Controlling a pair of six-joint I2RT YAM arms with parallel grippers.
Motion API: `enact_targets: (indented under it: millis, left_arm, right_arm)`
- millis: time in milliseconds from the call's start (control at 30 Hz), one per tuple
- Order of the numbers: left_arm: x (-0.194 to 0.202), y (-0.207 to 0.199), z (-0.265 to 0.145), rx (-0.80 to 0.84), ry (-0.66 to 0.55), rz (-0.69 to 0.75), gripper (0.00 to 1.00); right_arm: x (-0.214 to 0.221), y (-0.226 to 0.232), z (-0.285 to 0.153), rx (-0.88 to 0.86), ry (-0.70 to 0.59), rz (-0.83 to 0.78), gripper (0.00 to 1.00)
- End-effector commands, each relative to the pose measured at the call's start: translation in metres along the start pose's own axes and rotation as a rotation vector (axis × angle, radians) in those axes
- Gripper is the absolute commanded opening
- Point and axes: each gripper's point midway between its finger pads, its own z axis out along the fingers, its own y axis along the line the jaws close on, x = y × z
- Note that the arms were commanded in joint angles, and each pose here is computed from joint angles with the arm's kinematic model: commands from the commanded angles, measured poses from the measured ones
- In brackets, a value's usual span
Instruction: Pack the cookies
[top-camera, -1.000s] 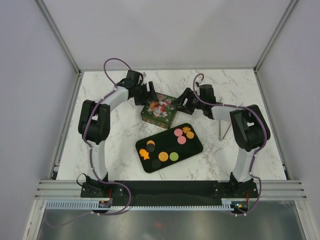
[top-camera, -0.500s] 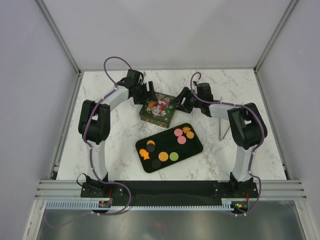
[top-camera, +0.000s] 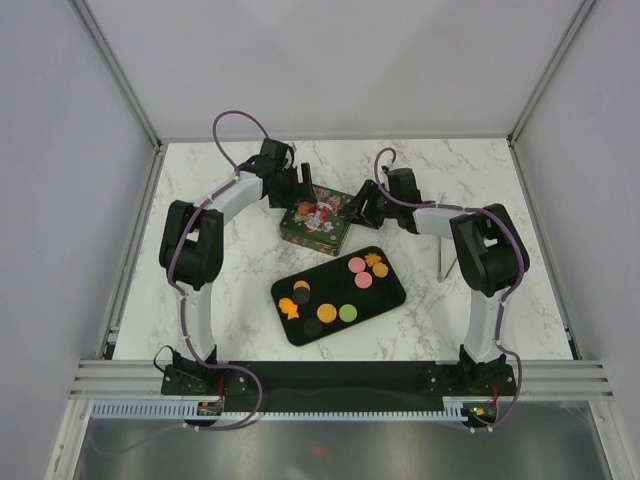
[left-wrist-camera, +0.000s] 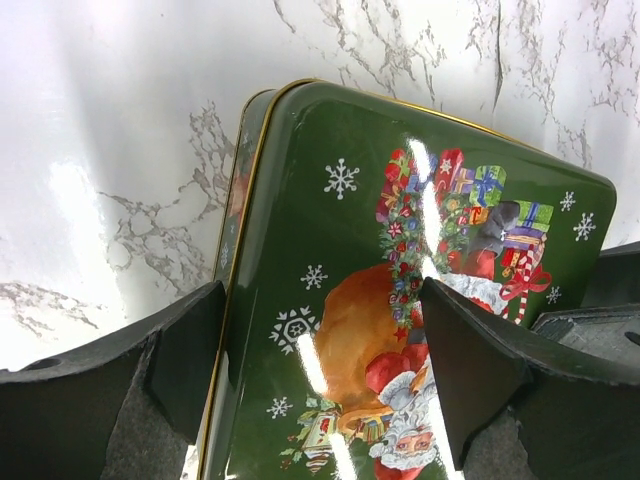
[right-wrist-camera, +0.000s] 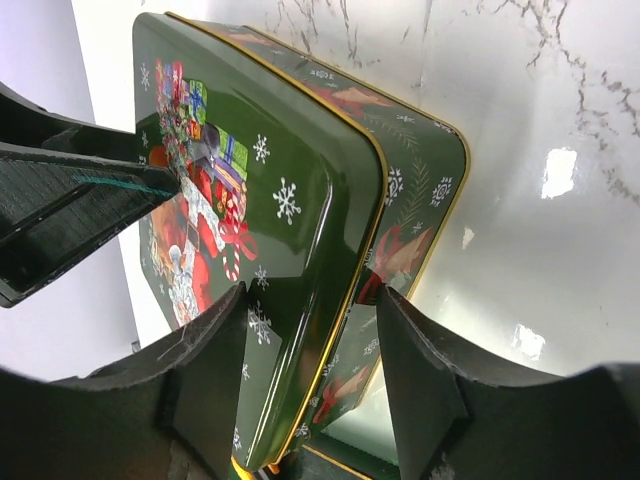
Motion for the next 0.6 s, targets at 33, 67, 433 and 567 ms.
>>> enact_targets:
  millis: [33, 67, 433, 567]
  left_arm:
    - [0.025, 0.004, 0.006, -0.081, 0.069, 0.06, 0.86]
    - [0.028, 0.008, 0.006, -0.099, 0.072, 0.058, 0.86]
    - [0.041, 0.021, 0.008, -0.178, 0.078, -0.025, 0.86]
    - [0.043, 0.024, 0.01, -0.19, 0.078, -0.037, 0.86]
  right_arm:
    - [0.015, -0.016, 0.015, 0.082, 0.025, -0.059, 0.52]
    - [0.017, -0.015, 0.017, 0.083, 0.028, -0.065, 0.51]
    - [0.026, 0.006, 0.001, 0.046, 0.051, -0.185, 0.74]
    - [0.04, 0.0, -0.011, 0.02, 0.089, -0.165, 0.77]
